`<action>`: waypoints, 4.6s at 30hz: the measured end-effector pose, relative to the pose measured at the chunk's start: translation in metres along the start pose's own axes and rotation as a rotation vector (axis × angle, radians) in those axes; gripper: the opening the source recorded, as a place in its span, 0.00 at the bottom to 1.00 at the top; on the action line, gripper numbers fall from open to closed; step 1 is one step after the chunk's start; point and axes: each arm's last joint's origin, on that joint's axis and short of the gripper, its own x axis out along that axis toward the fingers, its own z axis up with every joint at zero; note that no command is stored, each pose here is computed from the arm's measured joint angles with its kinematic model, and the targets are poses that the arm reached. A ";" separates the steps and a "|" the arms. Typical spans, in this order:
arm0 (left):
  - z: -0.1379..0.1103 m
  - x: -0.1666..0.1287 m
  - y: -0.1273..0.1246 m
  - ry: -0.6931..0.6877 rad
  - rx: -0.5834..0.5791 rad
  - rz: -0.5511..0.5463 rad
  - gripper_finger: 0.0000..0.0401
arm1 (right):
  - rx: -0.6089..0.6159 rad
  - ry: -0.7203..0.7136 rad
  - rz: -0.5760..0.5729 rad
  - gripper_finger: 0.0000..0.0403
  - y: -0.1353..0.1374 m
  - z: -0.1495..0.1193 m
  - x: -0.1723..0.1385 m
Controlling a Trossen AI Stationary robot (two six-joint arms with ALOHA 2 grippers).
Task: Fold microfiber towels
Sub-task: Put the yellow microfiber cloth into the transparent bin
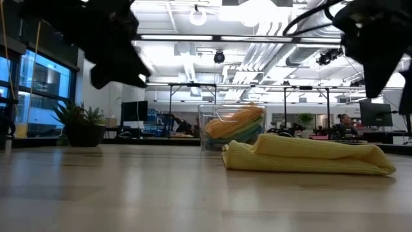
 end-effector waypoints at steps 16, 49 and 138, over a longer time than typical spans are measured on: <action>0.061 0.007 -0.026 0.054 0.204 -0.209 0.59 | 0.112 0.036 0.187 0.58 -0.030 -0.007 0.035; -0.016 0.041 -0.040 0.220 0.158 -0.134 0.71 | 0.047 0.063 0.202 0.66 -0.005 0.035 0.082; 0.045 -0.105 -0.022 -0.385 -0.006 -0.130 0.71 | -0.232 -0.321 0.642 0.00 0.035 0.351 -0.032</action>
